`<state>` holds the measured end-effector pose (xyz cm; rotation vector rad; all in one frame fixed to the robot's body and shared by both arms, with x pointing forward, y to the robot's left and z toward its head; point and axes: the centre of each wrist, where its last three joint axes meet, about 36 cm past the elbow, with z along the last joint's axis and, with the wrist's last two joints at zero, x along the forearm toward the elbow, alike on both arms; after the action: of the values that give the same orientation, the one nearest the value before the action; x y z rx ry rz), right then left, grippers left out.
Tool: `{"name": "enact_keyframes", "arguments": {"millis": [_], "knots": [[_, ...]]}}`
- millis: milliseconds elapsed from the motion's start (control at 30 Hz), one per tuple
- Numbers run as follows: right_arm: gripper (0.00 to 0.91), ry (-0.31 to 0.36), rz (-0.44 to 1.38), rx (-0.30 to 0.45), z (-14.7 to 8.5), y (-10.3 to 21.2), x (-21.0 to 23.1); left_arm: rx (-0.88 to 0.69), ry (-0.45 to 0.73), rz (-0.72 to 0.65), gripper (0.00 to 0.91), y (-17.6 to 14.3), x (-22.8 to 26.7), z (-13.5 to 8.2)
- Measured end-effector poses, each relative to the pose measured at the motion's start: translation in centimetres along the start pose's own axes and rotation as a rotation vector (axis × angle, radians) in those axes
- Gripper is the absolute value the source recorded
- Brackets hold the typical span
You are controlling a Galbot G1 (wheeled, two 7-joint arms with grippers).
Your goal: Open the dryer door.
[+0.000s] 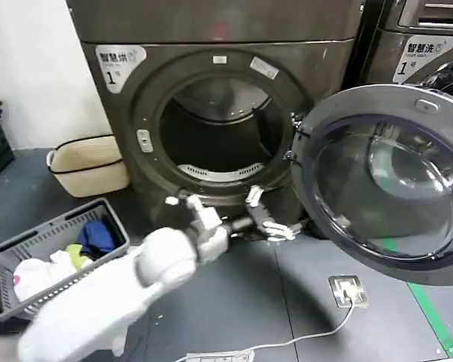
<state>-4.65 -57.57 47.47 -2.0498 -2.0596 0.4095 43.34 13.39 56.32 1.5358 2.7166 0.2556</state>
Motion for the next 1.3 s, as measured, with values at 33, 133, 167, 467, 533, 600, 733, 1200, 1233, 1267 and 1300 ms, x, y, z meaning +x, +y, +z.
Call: {"name": "enact_keyframes", "arguments": {"millis": [33,133,167,467,533,600,733,1200,1233,1267,1300], "knots": [[0.907,0.000,-0.006,-0.002,-0.1,0.3,-0.1,0.008,0.008,-0.029,0.907,0.0,1.3,-0.1],[0.907,0.010,-0.025,-0.005,-0.4,1.2,-0.1,0.039,0.053,-0.141,0.907,0.3,5.1,-0.2],[0.907,0.013,-0.029,-0.006,-0.5,1.4,-0.2,0.059,0.073,-0.185,0.907,0.3,6.2,-0.1],[0.907,0.023,-0.026,0.008,0.3,2.0,-0.7,0.314,0.218,-0.560,0.907,1.8,13.9,-1.0],[0.907,0.016,-0.021,0.012,0.6,1.9,-0.9,0.370,0.246,-0.646,0.907,2.8,15.5,-1.5],[0.907,0.020,-0.017,0.015,0.9,1.7,-1.0,0.415,0.276,-0.730,0.907,3.9,17.1,-1.9],[0.907,0.026,-0.015,0.017,1.2,1.5,-1.0,0.491,0.315,-0.859,0.907,6.2,20.2,-2.4],[0.907,0.035,-0.016,0.021,2.4,0.4,-0.3,0.826,0.371,-1.097,0.907,13.8,25.5,-1.9],[0.907,0.034,-0.018,0.020,2.3,0.4,-0.2,0.856,0.388,-1.115,0.907,14.3,25.7,-1.7],[0.907,0.034,-0.020,0.018,2.3,0.5,-0.1,0.880,0.405,-1.131,0.907,14.7,25.8,-1.6],[0.907,0.034,-0.024,0.017,2.3,0.7,0.0,0.907,0.425,-1.146,0.907,15.1,25.9,-1.5]]}}
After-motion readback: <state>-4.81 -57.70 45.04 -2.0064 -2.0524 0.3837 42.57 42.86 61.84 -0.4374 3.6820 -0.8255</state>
